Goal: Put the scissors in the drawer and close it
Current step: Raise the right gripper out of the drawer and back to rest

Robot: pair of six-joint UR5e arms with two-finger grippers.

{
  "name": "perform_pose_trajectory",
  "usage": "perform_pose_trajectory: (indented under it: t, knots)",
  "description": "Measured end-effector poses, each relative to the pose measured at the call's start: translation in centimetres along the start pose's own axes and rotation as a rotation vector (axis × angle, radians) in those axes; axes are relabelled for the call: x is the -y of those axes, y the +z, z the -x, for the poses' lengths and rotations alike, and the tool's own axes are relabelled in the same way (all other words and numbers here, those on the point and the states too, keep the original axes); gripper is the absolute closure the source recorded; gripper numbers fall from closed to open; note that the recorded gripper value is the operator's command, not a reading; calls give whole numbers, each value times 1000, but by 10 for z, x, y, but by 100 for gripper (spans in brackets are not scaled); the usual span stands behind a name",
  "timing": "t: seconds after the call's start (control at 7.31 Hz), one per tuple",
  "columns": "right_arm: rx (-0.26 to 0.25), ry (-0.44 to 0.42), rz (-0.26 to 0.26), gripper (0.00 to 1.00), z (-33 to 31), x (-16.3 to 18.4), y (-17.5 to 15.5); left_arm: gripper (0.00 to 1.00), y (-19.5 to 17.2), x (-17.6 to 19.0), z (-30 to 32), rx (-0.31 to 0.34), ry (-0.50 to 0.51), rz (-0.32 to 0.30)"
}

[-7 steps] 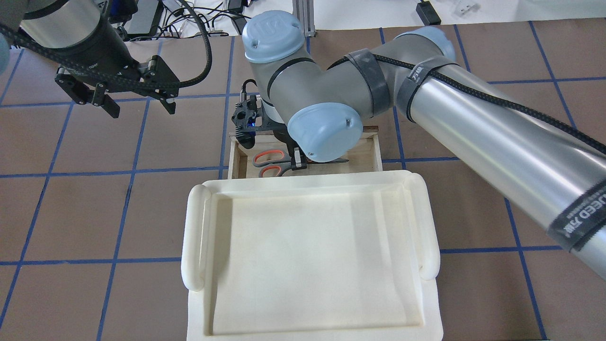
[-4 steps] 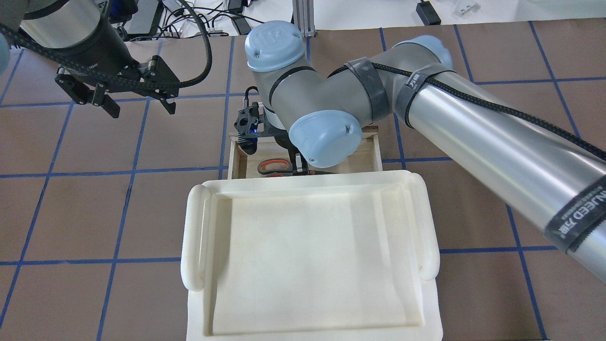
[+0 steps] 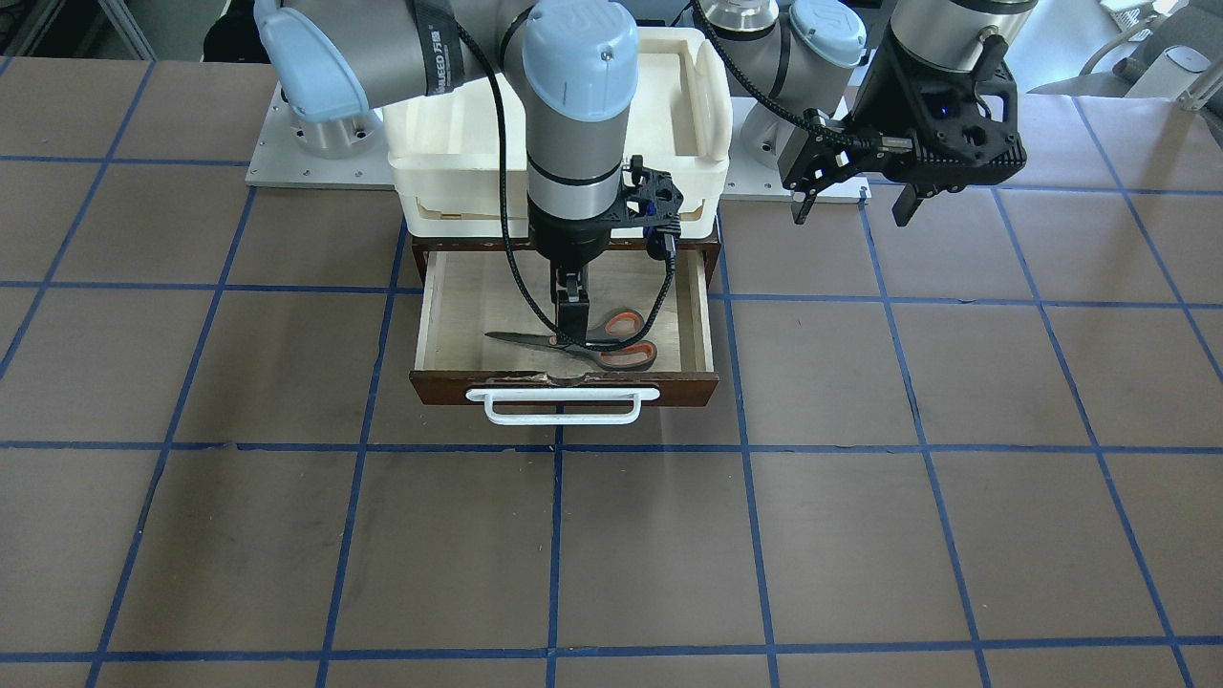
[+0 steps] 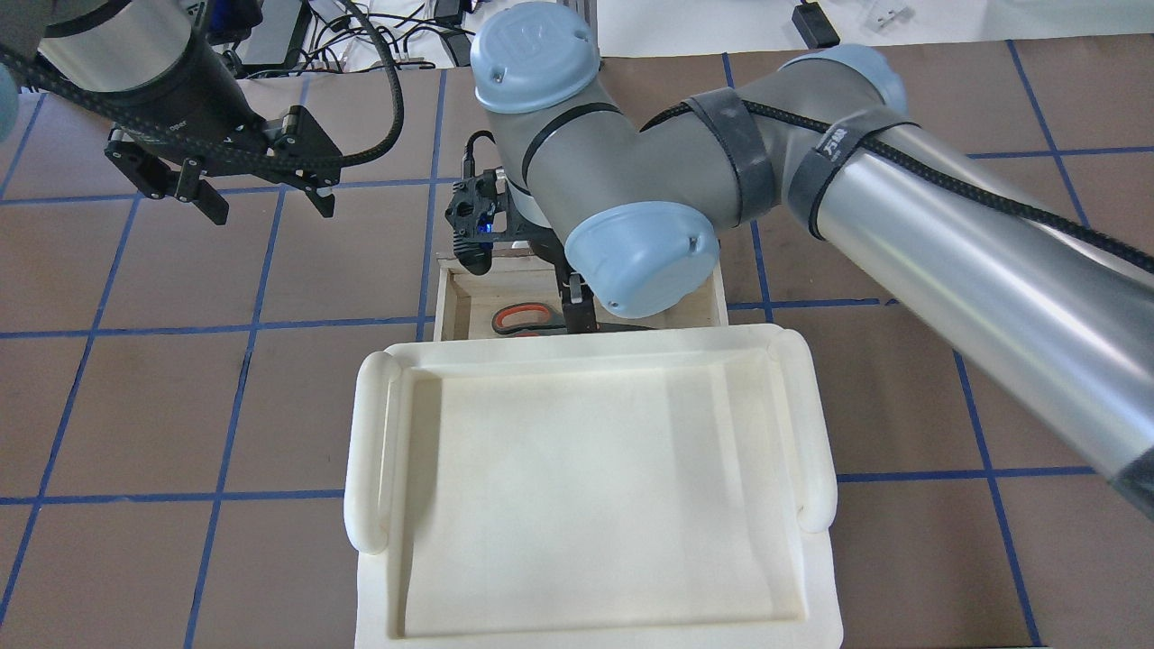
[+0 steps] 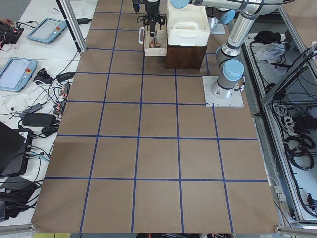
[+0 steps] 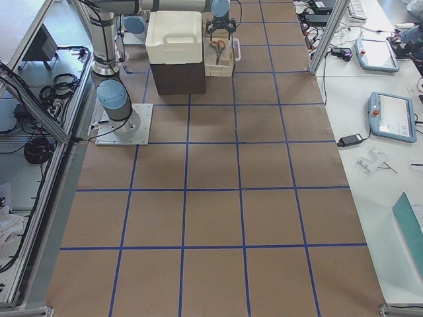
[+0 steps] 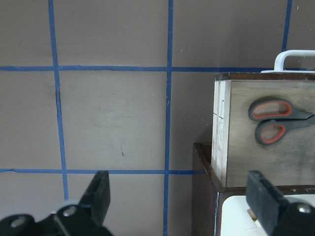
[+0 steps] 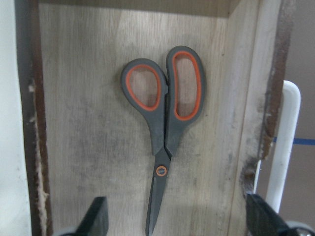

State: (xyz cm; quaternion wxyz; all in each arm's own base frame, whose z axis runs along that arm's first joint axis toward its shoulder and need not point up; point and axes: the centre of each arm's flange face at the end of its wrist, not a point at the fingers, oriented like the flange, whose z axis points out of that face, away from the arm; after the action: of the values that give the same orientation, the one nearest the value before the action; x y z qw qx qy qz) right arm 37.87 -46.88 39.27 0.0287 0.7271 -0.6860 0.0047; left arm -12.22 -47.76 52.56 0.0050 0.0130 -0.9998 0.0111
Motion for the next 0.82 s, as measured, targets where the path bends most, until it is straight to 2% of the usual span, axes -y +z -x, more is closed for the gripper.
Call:
perform_pose_trajectory:
  t: [0.27,0.41,0.55,0.82]
  knots:
    - [-72,110,-4,0,10,-33,-54,0,0,0,0,0,0,0]
    - [-108,211,-14,0,16,-56,-81,0,0,0,0,0,0,0]
    - [-138,343,-29,0,22,-79,-105,0,0,0,0,1,1,0]
    - [-132,647,-36,0,42,-117,-137,0,0,0,-1,2,2,0]
